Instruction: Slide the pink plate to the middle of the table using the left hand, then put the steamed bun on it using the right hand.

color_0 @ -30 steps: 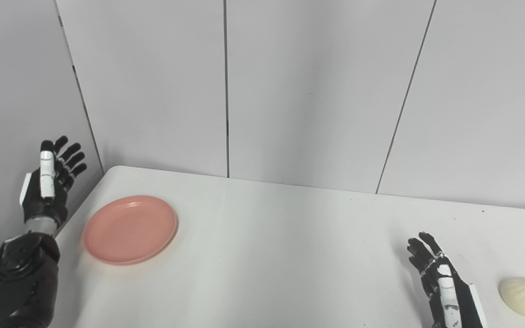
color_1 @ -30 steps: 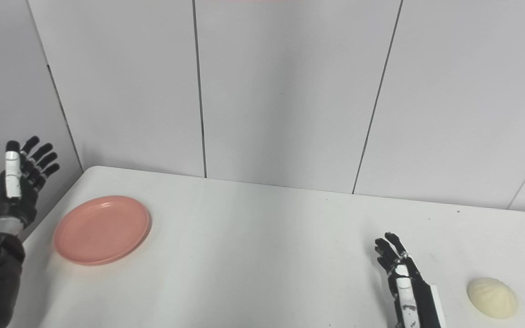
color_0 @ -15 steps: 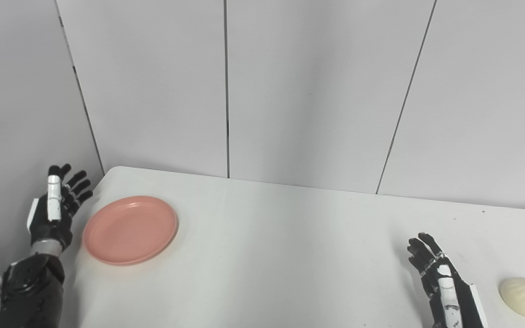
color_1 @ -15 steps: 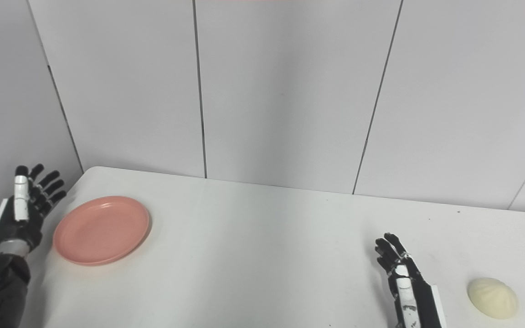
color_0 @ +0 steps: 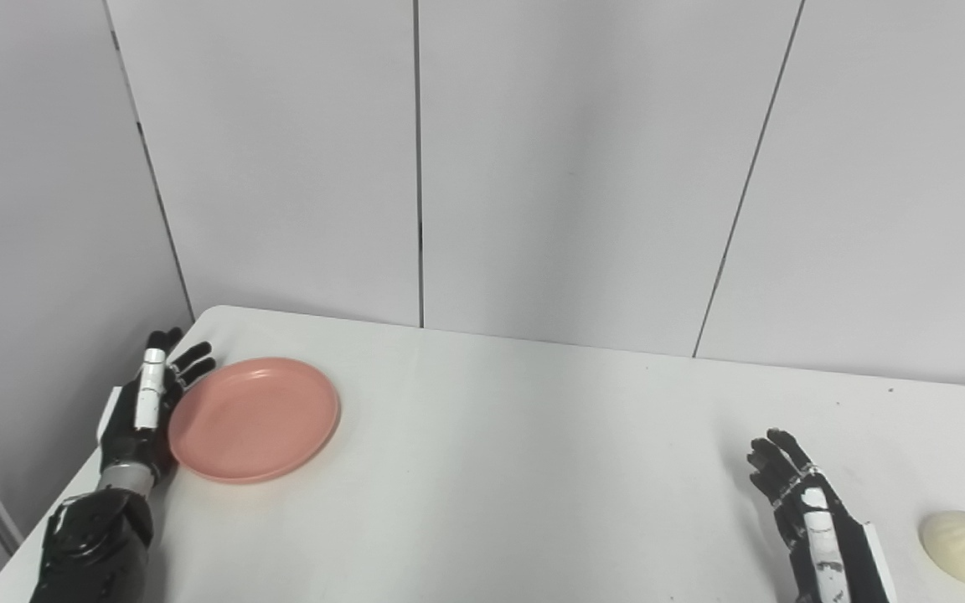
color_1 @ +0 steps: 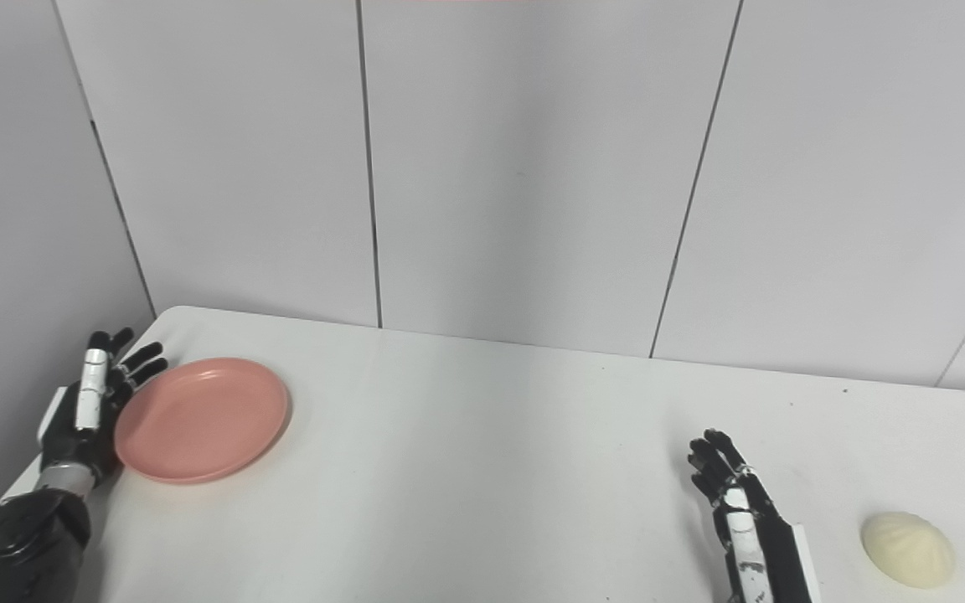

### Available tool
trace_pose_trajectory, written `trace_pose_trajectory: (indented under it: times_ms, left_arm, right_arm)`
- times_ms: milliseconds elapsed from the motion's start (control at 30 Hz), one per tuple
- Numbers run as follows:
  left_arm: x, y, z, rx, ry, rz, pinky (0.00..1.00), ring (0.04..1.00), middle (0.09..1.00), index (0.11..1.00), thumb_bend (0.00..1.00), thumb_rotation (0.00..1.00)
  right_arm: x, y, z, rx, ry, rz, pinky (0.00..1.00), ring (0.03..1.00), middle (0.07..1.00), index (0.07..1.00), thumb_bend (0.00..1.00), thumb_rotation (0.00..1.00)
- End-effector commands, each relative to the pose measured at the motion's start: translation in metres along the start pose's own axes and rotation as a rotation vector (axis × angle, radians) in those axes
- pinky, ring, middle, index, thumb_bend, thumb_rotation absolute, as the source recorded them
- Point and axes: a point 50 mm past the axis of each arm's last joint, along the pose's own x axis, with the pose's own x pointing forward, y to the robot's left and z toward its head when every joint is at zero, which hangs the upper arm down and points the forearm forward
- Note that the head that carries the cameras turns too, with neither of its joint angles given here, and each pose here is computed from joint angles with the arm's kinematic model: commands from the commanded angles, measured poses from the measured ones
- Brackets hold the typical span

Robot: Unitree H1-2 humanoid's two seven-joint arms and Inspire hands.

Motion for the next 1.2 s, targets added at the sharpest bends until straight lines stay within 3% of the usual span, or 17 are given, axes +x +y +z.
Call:
trace_pose_trajectory:
  times_ms: [0,300,767,1167]
  left_arm:
    - [-0.001,-0.006,-0.003,0.007,0.021,-0.022,0.78,0.816,0.811,0.900,0.79,0.90]
    - [-0.001,-0.027,-0.005,0.010,0.023,-0.084,0.76,0.802,0.804,0.887,0.80,0.90]
    - [0.009,-0.091,0.011,0.008,0.031,-0.232,0.78,0.783,0.775,0.862,0.81,0.89]
    - [0.005,-0.124,0.002,0.000,0.069,-0.299,0.75,0.791,0.787,0.866,0.79,0.91]
  right_arm:
    - [-0.013,0.002,-0.012,0.015,0.046,-0.011,0.91,0.864,0.839,0.835,0.76,0.84]
    - [-0.012,0.003,-0.012,0.011,0.052,-0.007,0.89,0.855,0.840,0.845,0.77,0.83]
    - [-0.010,0.011,-0.011,-0.010,0.052,0.008,0.89,0.853,0.840,0.846,0.72,0.85]
    - [-0.007,0.019,-0.009,-0.016,0.051,0.012,0.89,0.848,0.831,0.845,0.74,0.86]
